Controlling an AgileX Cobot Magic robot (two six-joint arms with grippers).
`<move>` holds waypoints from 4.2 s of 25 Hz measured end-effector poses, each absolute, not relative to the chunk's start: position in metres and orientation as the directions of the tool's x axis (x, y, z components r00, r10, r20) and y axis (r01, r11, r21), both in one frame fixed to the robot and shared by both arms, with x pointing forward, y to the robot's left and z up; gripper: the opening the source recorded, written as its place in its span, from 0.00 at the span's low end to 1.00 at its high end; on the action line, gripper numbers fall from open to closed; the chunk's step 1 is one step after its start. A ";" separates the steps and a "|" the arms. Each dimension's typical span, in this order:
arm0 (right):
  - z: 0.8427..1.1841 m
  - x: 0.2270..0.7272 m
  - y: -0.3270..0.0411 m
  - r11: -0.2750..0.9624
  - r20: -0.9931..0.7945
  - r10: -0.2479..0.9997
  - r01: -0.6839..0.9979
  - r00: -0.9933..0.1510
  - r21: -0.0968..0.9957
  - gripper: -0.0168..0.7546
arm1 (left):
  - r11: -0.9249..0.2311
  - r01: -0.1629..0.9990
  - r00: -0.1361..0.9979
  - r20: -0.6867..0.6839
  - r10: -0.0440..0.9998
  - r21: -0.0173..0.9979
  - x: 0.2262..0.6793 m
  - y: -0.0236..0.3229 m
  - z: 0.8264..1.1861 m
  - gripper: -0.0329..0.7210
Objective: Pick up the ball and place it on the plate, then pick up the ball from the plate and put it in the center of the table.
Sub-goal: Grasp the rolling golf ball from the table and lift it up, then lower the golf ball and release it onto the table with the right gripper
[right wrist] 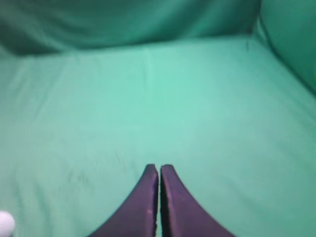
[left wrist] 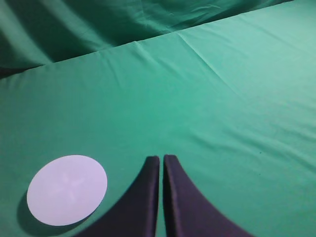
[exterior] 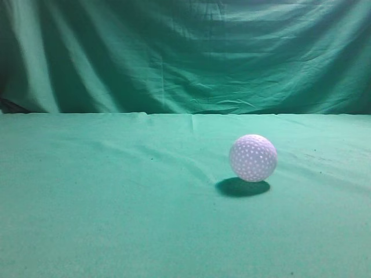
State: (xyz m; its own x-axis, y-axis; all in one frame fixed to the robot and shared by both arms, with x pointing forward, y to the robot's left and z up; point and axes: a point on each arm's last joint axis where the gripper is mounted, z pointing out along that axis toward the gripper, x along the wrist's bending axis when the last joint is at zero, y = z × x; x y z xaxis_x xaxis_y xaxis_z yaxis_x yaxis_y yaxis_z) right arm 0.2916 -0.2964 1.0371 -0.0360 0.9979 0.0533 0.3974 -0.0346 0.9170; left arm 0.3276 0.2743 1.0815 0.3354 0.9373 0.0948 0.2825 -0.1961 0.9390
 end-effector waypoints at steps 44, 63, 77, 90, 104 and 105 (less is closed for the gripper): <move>1.010 0.446 -0.122 0.625 0.096 0.741 0.735 -0.665 0.261 0.32 | -0.267 0.335 0.318 0.158 0.935 0.904 0.331 0.279 1.046 0.04; 0.950 0.483 -0.091 0.646 0.119 0.746 0.755 -0.656 0.111 0.76 | -0.267 0.335 0.318 0.159 0.935 0.903 0.331 0.279 1.046 0.04; 0.957 0.492 -0.084 0.646 0.122 0.743 0.753 -0.658 0.129 0.45 | -0.268 0.333 0.317 0.161 0.935 0.904 0.331 0.279 1.046 0.04; 1.034 0.571 -0.020 0.640 0.106 0.695 0.679 -0.711 0.360 0.45 | -0.268 0.333 0.317 0.161 0.935 0.904 0.331 0.279 1.046 0.04; 0.949 0.613 0.027 0.727 0.080 0.618 0.607 -0.782 0.323 0.45 | -0.266 0.333 0.316 0.159 0.935 0.905 0.331 0.279 1.046 0.04; 0.950 0.614 0.028 0.723 0.077 0.617 0.603 -0.783 0.337 0.45 | -0.266 0.333 0.316 0.159 0.935 0.905 0.331 0.279 1.046 0.04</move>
State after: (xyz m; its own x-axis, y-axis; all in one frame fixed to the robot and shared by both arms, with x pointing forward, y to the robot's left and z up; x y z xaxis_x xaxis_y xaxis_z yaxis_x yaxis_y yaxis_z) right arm 0.6141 0.0283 0.9497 -0.7831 0.6171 0.0774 0.6031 0.7230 0.3370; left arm 0.3307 0.2789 1.0465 0.3164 0.9352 0.1590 0.3325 -0.2663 0.9047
